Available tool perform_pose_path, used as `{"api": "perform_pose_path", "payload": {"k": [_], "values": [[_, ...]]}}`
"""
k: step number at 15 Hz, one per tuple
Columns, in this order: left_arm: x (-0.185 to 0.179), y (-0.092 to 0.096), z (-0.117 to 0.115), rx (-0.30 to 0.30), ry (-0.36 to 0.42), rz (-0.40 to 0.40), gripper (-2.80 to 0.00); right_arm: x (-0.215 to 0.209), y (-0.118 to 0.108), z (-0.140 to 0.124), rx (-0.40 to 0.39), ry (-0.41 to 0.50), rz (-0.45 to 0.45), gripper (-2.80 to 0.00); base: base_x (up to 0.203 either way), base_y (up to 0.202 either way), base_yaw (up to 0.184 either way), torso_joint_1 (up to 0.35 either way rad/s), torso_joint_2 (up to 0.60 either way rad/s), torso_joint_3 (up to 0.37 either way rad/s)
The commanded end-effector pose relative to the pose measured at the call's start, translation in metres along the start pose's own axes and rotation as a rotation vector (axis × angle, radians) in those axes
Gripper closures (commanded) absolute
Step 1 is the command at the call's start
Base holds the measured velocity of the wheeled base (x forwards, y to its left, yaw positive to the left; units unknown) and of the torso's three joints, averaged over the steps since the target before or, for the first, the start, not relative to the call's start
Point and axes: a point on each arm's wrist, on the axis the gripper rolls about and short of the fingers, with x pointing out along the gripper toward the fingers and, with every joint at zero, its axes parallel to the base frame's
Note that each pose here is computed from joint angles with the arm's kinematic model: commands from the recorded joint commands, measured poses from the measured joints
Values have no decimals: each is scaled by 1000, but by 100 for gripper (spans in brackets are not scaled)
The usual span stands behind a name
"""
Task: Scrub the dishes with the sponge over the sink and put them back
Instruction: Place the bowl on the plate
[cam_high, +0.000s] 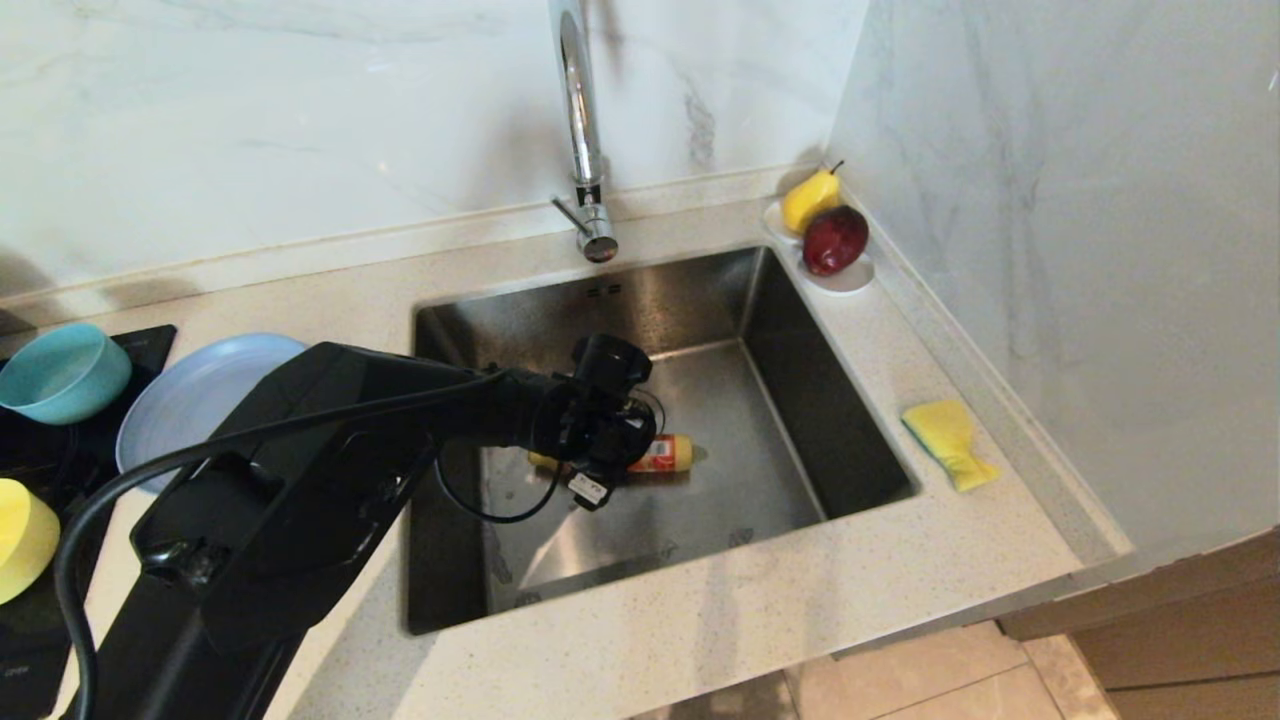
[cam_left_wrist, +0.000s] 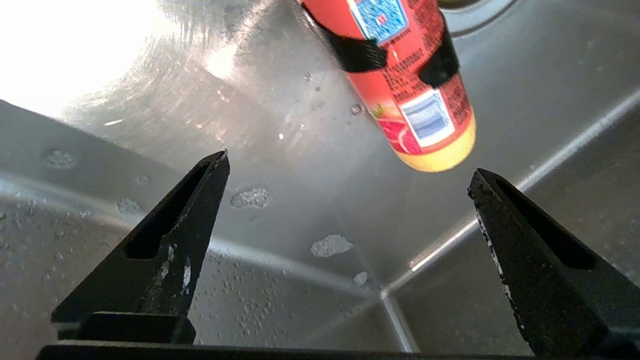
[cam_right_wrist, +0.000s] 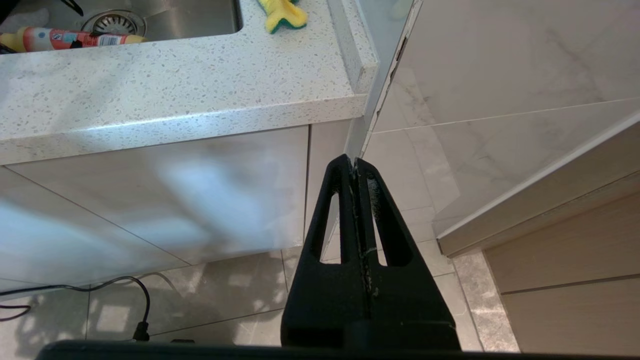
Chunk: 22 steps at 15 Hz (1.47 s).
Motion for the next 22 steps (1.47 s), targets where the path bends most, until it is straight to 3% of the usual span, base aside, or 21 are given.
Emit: {"api": "perform_pose_path", "payload": {"k": [1, 22], "values": [[8, 5, 0, -8, 2, 18, -280, 0, 0, 0, -1, 1, 0, 0, 0, 0, 0, 0, 0, 0], [31, 11, -3, -11, 7, -26, -280, 0, 0, 0, -1, 1, 0, 0, 0, 0, 0, 0, 0, 0]]}}
